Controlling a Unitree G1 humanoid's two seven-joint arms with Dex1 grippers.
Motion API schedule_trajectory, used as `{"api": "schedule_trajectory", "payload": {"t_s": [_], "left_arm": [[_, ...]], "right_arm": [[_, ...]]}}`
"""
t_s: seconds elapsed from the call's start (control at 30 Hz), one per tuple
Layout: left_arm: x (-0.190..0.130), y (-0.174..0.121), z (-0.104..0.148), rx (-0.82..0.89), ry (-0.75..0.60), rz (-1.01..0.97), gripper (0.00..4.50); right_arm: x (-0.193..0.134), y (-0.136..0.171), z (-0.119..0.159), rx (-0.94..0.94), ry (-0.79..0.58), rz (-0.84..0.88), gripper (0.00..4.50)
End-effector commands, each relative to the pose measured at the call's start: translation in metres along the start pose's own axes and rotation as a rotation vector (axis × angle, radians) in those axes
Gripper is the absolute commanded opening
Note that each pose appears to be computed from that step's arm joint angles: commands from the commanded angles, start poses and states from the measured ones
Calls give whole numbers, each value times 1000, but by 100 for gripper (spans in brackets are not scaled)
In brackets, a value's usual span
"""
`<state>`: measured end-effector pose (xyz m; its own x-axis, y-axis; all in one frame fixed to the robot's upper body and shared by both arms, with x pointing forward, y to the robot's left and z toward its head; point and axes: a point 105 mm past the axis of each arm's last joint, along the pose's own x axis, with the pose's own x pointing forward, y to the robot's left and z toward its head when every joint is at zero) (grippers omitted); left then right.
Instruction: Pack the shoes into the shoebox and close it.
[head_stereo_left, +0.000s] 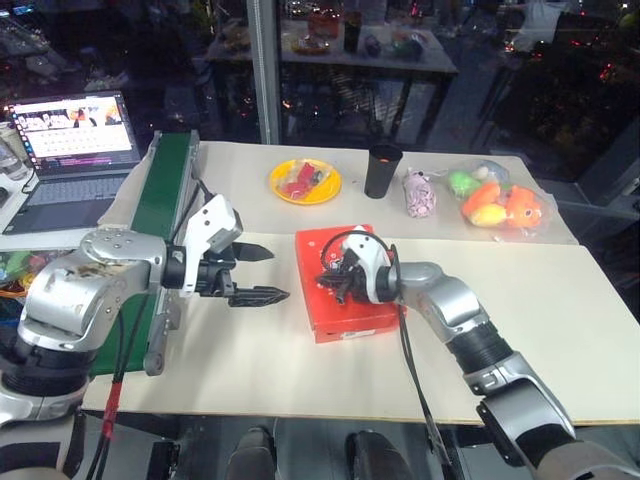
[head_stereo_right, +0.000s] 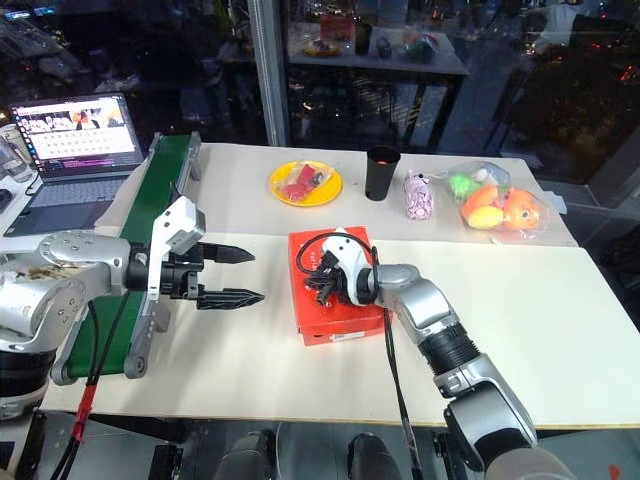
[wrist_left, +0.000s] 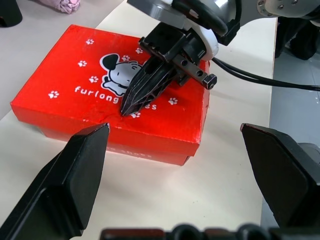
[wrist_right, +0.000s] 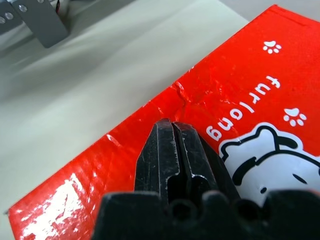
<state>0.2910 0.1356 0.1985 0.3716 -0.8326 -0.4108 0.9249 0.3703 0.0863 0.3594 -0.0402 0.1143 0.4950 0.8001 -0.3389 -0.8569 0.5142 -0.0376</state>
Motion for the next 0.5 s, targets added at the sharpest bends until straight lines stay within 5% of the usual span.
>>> {"api": "schedule_trajectory", "payload": {"t_s": [0.03,0.2,0.37,0.5], "left_arm": [[1,5,5,43,-37,43,450],[12,-1,1,61,-91,29,450],[14,-3,0,66,-177,66,450],[16,2,-4,33,-239,150,450]], "right_arm": [[-26,-5,34,-18,-131,-43,110],[-79,-13,52,-80,-161,-141,282],[-133,-22,38,-64,-134,-303,444],[-169,-40,7,-21,-99,-509,444]]}}
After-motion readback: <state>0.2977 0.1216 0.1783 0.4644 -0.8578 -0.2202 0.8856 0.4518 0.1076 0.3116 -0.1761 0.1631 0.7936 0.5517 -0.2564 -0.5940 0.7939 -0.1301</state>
